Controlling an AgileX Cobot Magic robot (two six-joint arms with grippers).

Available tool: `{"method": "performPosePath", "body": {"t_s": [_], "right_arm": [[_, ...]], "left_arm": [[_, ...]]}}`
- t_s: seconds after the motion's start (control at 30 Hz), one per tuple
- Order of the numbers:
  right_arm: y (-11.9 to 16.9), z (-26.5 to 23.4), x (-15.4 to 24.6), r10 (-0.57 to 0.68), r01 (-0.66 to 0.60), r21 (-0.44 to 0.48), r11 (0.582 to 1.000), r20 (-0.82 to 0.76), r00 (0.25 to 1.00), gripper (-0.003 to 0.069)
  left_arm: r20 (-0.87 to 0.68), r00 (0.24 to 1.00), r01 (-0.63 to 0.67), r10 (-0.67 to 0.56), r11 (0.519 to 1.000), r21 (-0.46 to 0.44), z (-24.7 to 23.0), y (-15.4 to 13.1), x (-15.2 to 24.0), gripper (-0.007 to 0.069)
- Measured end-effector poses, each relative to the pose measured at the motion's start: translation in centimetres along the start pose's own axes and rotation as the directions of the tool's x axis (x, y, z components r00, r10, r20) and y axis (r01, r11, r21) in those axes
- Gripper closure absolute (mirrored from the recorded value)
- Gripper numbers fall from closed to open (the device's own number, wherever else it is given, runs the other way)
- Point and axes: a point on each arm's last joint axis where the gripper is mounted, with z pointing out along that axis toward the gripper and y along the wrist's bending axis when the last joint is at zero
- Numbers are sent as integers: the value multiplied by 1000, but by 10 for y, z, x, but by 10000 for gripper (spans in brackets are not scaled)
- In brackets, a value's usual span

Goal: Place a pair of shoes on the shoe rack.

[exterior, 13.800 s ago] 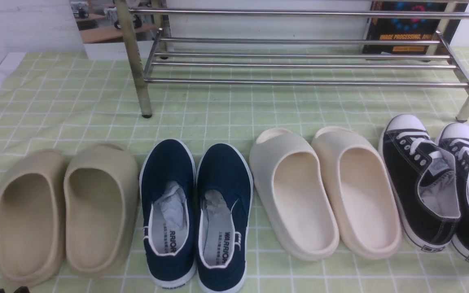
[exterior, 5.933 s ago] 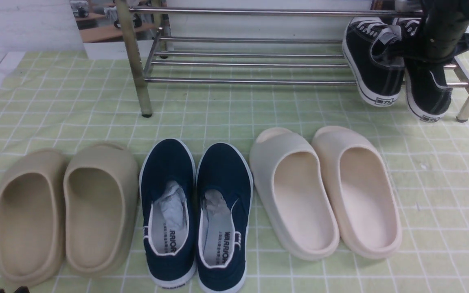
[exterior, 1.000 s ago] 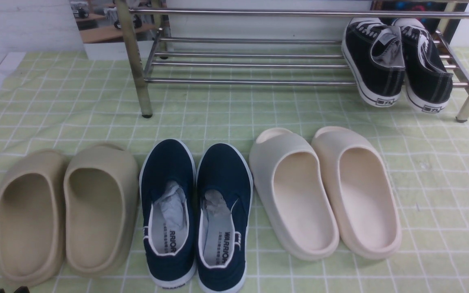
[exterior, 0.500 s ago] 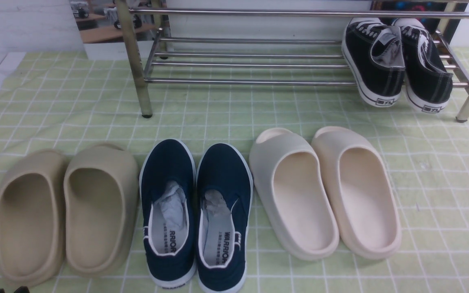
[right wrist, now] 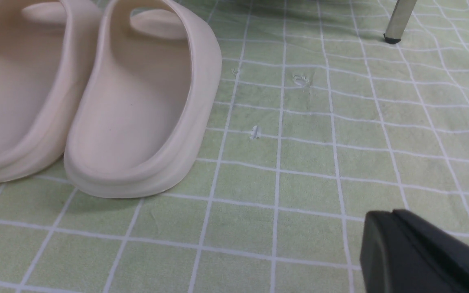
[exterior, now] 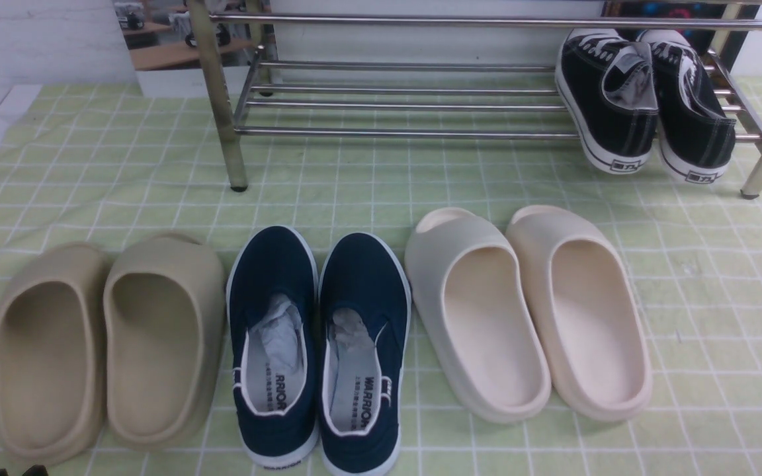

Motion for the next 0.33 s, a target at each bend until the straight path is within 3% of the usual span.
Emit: {"method": "performPosePath", "body": {"t_s": [0.33], "right_arm": [[0, 0, 0, 0, 0, 0, 1000, 0, 1000, 635]], "left_arm": [[0, 1000, 0, 0, 1000, 0, 0, 0, 0, 386]]}}
